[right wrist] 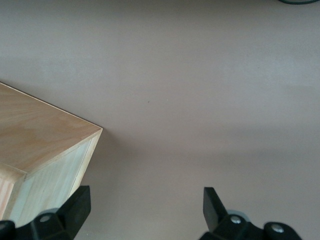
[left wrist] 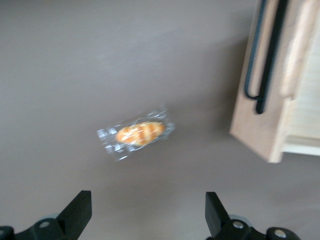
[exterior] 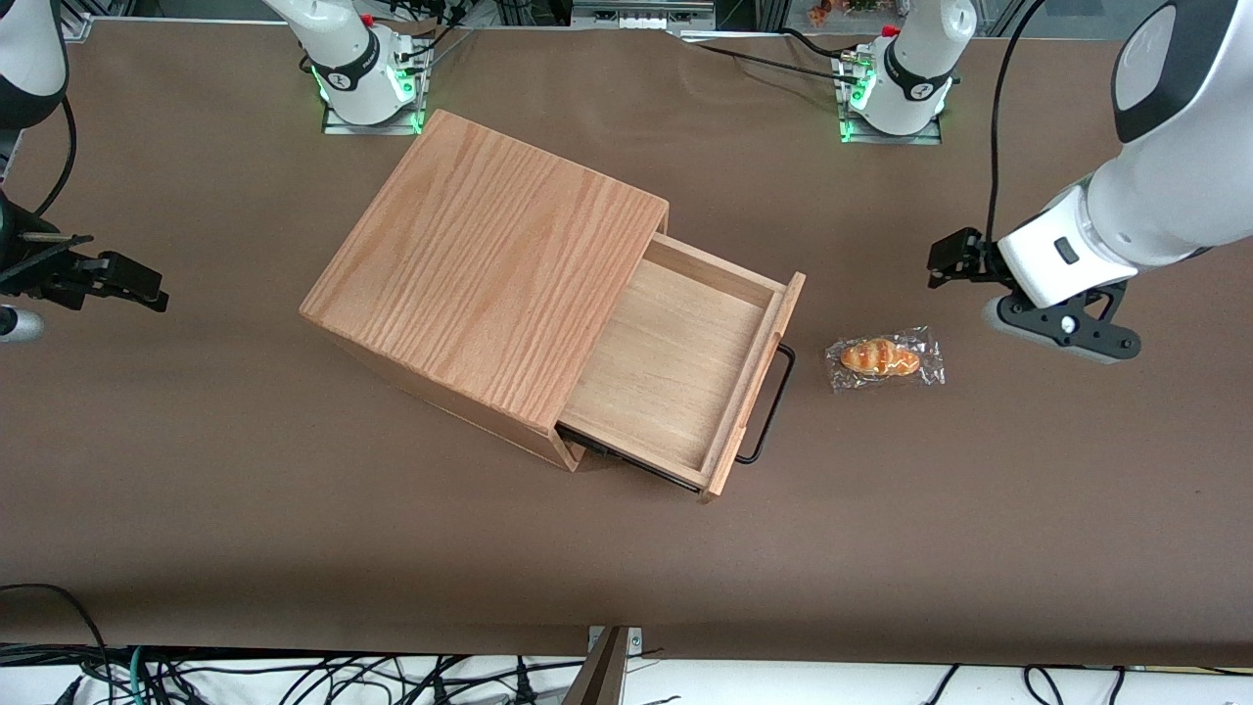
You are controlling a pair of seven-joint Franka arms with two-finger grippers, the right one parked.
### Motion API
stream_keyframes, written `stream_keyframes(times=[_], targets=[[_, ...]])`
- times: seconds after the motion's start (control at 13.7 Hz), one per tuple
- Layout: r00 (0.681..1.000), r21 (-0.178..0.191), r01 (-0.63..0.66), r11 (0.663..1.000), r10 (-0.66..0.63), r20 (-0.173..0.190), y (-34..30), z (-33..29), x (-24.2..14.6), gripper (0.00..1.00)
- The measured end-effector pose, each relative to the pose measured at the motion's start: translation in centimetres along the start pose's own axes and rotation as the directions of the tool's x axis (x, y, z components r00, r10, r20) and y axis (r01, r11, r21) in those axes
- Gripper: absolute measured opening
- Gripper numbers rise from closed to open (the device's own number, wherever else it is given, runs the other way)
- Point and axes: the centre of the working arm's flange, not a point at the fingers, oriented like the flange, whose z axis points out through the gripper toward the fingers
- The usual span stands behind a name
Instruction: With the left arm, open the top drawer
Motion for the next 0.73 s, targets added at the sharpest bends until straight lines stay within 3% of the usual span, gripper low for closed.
stream_keyframes(times=[0.15,0.29,0.44,0.73], targets=[[0.998,0.026,0.032,0.999,-0.031,-0.053,-1.5,-1.7,-0.8,1.00],[0.991,0.014,0.072,0.997,-0.070,-0.114,-3.2,-2.6,-2.0,1.00],[0.983,-0.005,0.105,0.994,-0.105,-0.152,-4.4,-1.9,-3.7,1.00],[0.985,-0.002,0.125,0.992,-0.124,-0.117,-4.8,1.0,-6.2,1.00]])
